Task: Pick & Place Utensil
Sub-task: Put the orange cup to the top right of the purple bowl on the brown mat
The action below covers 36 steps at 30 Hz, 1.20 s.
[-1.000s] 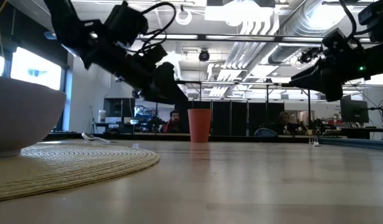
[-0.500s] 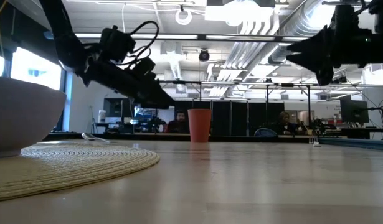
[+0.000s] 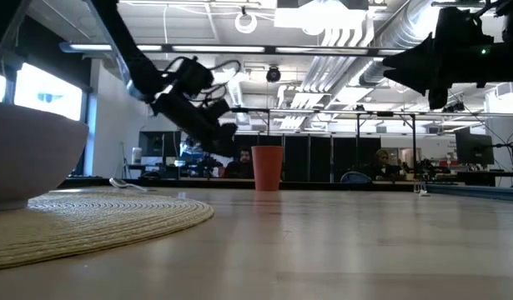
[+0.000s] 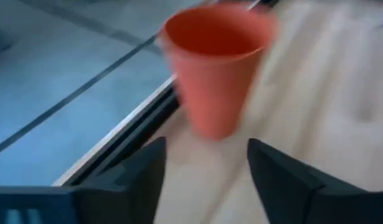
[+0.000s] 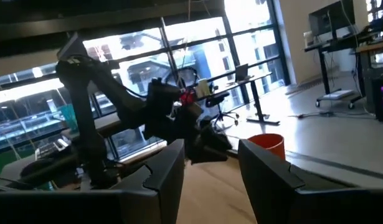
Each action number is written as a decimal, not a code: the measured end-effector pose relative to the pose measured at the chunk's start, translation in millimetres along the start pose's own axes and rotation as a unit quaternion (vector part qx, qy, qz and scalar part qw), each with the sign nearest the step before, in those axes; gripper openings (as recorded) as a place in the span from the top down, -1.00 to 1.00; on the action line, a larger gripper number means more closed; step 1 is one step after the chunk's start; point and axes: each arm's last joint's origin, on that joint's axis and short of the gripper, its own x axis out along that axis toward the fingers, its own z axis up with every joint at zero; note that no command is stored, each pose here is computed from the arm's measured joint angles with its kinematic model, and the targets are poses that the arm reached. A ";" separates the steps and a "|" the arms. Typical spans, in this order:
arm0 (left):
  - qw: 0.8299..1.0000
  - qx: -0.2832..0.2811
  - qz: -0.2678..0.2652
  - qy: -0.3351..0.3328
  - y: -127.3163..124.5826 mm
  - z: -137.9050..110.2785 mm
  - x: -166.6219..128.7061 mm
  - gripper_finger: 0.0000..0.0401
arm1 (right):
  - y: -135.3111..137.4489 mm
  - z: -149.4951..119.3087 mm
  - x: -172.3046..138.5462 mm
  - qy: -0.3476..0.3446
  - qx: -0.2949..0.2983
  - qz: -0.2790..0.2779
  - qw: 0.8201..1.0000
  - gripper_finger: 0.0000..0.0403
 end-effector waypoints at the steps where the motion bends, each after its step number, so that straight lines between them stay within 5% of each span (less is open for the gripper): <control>1: 1.000 -0.001 0.019 0.012 2.9 1.3 4.9 0.10 | 0.3 1.0 0.5 -0.005 -0.003 0.001 1.000 0.28; 12: 1.000 -0.024 0.000 -0.020 7.3 25.7 17.7 0.97 | 1.3 0.7 1.6 -0.005 -0.005 0.009 1.000 0.27; 18: 0.997 -0.050 0.055 -0.001 10.8 20.7 40.2 0.92 | 1.7 0.5 2.0 -0.004 0.002 0.013 1.000 0.28; 36: 0.998 -0.064 0.006 -0.006 6.9 24.5 49.3 0.92 | 2.9 1.0 2.3 -0.006 -0.008 0.028 1.000 0.28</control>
